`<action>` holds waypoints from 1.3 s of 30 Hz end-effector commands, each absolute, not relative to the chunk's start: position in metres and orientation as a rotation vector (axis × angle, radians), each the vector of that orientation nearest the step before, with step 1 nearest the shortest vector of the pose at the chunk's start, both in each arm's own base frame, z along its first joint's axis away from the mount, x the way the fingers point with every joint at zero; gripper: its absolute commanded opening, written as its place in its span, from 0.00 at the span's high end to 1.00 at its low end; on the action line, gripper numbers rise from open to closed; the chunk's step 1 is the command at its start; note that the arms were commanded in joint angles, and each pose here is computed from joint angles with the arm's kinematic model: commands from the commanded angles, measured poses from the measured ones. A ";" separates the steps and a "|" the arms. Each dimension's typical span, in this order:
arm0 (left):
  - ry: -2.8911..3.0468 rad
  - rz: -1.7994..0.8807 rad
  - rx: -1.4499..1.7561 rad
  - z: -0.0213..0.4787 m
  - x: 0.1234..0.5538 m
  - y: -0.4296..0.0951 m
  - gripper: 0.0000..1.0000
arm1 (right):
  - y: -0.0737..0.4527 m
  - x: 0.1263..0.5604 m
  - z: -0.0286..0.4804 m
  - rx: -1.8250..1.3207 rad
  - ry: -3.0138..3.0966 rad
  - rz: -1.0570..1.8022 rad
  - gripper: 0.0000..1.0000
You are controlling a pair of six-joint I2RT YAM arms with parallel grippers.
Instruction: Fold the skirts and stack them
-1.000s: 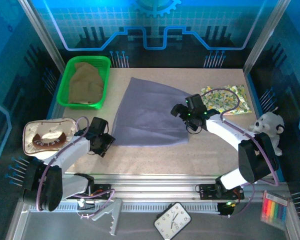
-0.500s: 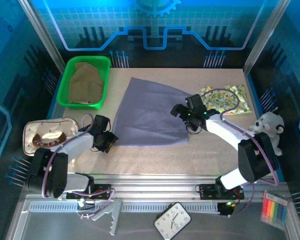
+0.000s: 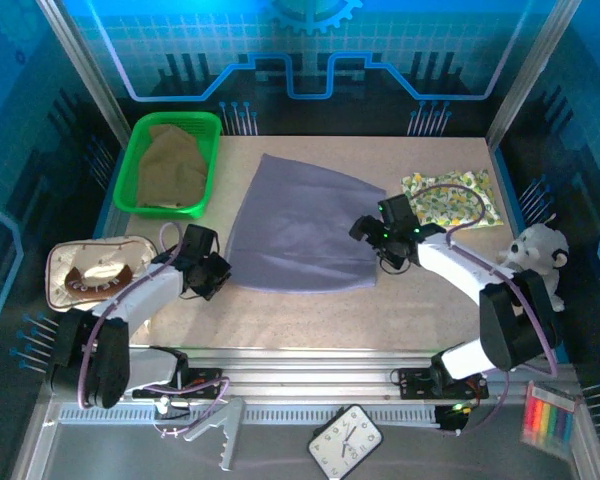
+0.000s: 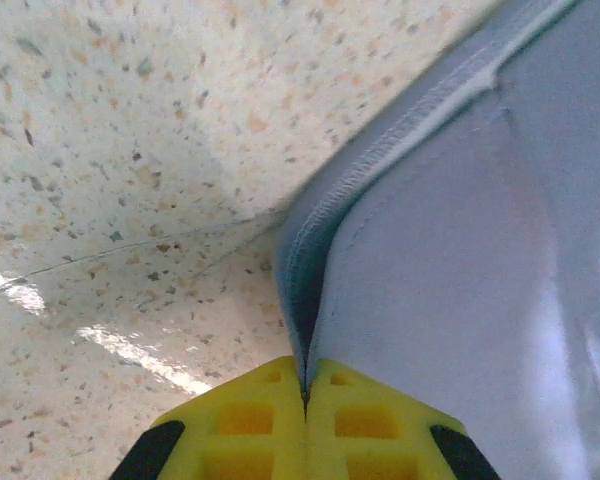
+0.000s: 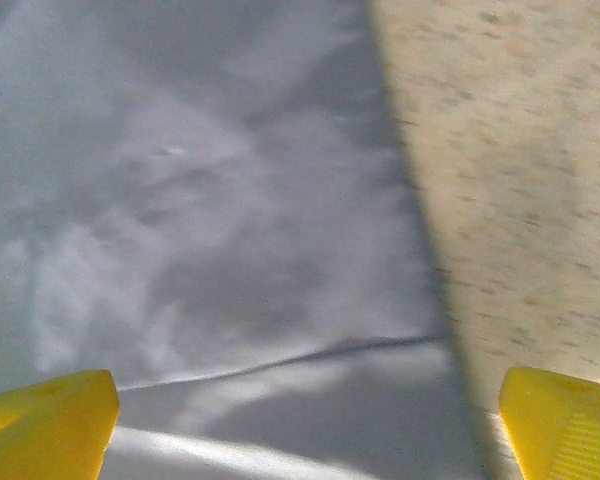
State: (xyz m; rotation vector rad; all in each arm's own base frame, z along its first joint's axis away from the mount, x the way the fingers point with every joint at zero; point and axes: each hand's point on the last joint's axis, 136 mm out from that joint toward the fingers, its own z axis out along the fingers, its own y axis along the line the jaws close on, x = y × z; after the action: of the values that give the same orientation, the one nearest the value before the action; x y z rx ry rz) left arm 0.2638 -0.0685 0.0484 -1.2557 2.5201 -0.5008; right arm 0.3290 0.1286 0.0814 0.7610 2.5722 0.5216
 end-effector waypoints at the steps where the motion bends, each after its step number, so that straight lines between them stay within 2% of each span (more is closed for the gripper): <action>1: 2.485 -0.467 -1.253 0.069 0.262 -0.060 1.00 | 0.114 0.297 0.063 0.722 2.686 0.526 0.03; 4: 2.476 -0.499 -1.248 0.075 0.262 -0.063 1.00 | 0.108 0.272 0.055 0.748 2.771 0.563 0.11; 7: 2.485 -0.527 -1.243 0.078 0.264 -0.067 1.00 | 0.106 0.253 0.050 0.836 2.789 0.644 0.30; 13: 2.506 -0.546 -1.239 0.075 0.267 -0.072 1.00 | 0.117 0.246 0.044 0.858 2.793 0.780 0.55; 15: 2.513 -0.551 -1.235 0.074 0.268 -0.073 1.00 | 0.121 0.245 0.037 0.873 2.814 0.796 0.59; 21: 2.521 -0.553 -1.241 0.072 0.268 -0.074 1.00 | 0.138 0.255 0.034 0.858 2.792 0.911 0.61; 33: 2.532 -0.552 -1.238 0.069 0.268 -0.075 1.00 | 0.151 0.259 0.020 0.847 2.814 0.925 0.62; 39: 2.532 -0.554 -1.244 0.068 0.268 -0.075 1.00 | 0.158 0.268 0.023 0.818 2.758 0.965 0.70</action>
State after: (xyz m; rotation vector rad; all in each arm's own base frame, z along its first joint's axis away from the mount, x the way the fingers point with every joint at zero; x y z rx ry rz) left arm 0.2653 -0.0725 0.0634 -1.2500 2.5251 -0.5315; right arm 0.2616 0.1471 0.0195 0.8566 2.7955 0.9041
